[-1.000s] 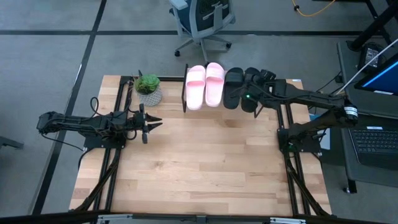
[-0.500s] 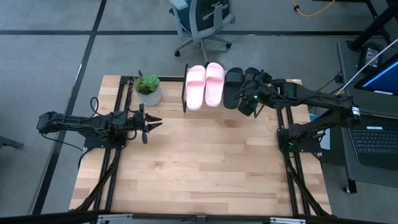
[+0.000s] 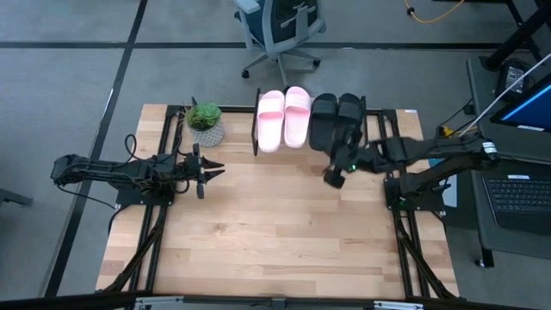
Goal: Pick and place slides into the shelf
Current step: Return to Home Position
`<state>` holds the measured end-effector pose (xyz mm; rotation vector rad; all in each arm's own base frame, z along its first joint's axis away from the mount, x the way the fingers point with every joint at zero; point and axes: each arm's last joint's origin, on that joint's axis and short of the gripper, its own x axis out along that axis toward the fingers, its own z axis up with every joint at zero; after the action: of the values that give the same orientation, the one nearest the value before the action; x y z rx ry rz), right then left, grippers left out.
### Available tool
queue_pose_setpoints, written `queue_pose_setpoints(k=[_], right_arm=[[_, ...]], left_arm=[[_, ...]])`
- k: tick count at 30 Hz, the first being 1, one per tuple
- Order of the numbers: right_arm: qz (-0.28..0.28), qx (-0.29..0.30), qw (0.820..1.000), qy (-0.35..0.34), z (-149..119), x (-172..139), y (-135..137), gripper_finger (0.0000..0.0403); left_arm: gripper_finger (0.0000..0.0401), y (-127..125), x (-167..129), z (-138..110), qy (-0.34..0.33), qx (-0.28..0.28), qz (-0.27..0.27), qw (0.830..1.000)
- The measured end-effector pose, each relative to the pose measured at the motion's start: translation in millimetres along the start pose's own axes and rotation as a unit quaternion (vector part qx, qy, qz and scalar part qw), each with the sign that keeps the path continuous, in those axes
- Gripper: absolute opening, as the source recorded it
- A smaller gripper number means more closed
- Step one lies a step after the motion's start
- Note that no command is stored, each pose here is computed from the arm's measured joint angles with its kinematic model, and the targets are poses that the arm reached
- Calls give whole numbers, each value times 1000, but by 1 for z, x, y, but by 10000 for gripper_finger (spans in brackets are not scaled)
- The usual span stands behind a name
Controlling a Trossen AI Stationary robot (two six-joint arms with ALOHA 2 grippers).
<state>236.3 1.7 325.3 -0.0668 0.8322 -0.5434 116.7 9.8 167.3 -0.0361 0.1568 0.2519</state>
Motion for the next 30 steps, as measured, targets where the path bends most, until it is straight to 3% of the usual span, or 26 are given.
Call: queue_pose_setpoints(k=[7,13,15,23,30], right_arm=[[73,-12,994,-75,-19,3,48,15],[124,-13,982,-140,-43,13,79,27],[135,-22,979,-153,-49,14,84,27],[153,-37,972,-175,-47,2,89,28],[166,-32,967,-189,-56,6,93,13]], left_arm=[[78,-1,0,6,-30,-15,-10,999],[78,-9,-2,14,-64,-14,-148,987],[78,-10,-5,20,-81,-13,-172,982],[78,-7,-25,54,-87,13,-171,981],[78,-3,-34,45,-106,21,-141,984]])
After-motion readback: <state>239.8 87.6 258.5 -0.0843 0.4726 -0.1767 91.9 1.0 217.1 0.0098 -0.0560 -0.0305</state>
